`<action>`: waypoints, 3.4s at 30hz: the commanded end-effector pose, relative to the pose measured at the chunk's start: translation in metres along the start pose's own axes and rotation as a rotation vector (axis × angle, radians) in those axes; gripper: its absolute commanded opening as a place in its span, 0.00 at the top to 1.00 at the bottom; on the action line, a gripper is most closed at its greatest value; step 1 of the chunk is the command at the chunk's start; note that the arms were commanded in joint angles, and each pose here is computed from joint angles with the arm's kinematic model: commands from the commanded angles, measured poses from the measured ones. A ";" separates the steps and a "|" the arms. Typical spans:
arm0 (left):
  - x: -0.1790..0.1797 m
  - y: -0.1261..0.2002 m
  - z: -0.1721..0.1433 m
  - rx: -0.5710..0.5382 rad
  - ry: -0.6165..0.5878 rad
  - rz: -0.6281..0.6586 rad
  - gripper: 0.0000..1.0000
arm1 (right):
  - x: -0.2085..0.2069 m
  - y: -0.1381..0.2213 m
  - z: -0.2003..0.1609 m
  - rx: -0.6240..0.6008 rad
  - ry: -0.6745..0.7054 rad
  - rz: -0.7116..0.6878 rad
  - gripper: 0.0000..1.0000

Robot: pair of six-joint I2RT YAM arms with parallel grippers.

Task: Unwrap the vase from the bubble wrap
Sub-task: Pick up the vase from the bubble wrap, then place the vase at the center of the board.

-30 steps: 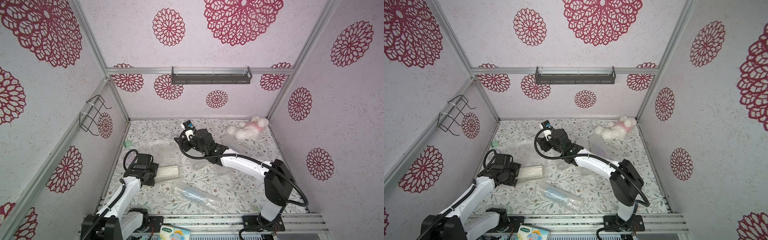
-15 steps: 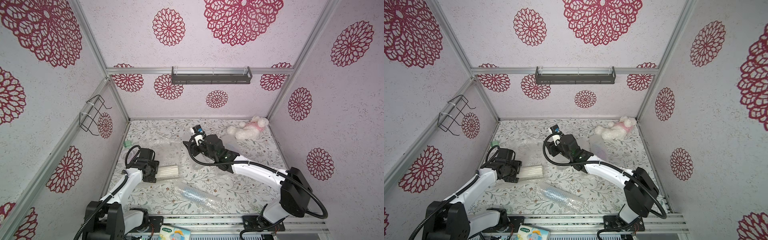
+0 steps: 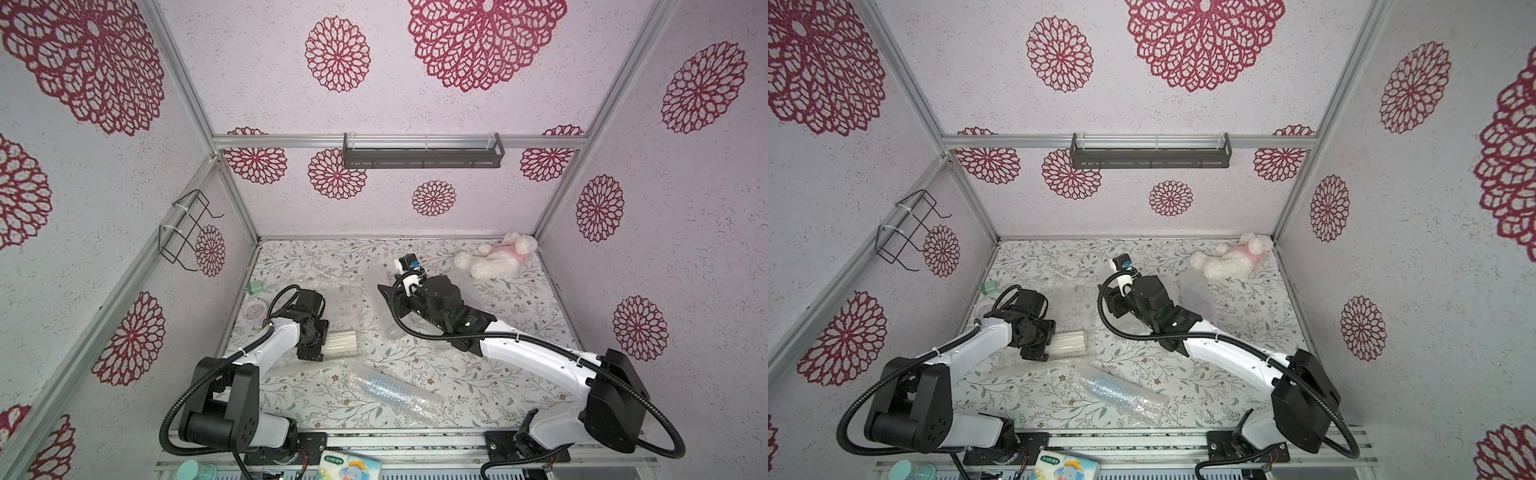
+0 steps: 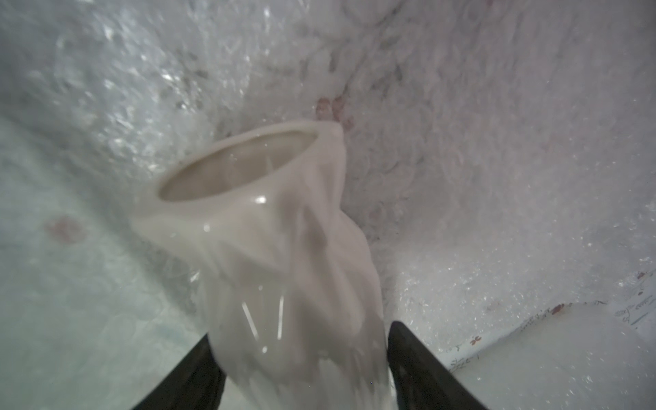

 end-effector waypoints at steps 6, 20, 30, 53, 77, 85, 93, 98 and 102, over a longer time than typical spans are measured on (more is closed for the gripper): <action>0.000 -0.008 -0.004 -0.013 0.040 0.065 0.41 | -0.012 0.037 0.028 -0.102 -0.013 -0.062 0.40; -0.029 0.039 0.008 -0.166 -0.105 -0.002 0.56 | -0.035 0.059 0.032 -0.132 -0.066 -0.102 0.40; -0.065 0.087 0.007 -0.342 -0.304 -0.149 0.59 | -0.045 0.061 0.031 -0.132 -0.069 -0.130 0.40; -0.169 0.167 -0.028 -0.834 -0.833 -0.519 0.57 | -0.079 0.080 0.003 -0.071 -0.121 -0.175 0.40; -0.210 0.221 -0.147 -0.512 -1.361 -1.102 0.60 | -0.033 0.027 0.029 -0.054 -0.181 0.549 0.39; -0.202 0.243 -0.178 -0.408 -1.450 -1.207 0.58 | -0.042 0.012 0.030 -0.009 -0.152 0.574 0.37; -0.195 0.259 -0.196 -0.341 -1.500 -1.273 0.57 | -0.046 -0.001 0.022 0.014 -0.128 0.574 0.36; -0.186 0.270 -0.205 -0.290 -1.542 -1.313 0.57 | -0.044 -0.005 0.024 0.017 -0.096 0.598 0.36; -0.181 0.275 -0.209 -0.262 -1.557 -1.335 0.56 | -0.040 -0.007 0.030 0.010 -0.090 0.626 0.36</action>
Point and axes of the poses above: each gripper's point midway between its finger pads, its own y axis back along the fingers, its own x axis along the line the jaws close on, z = x × y, the point moved 2 cm from there along y, back along the fingers, and after that the axes turned 2 degrees about -y, right-handed, at the moved point
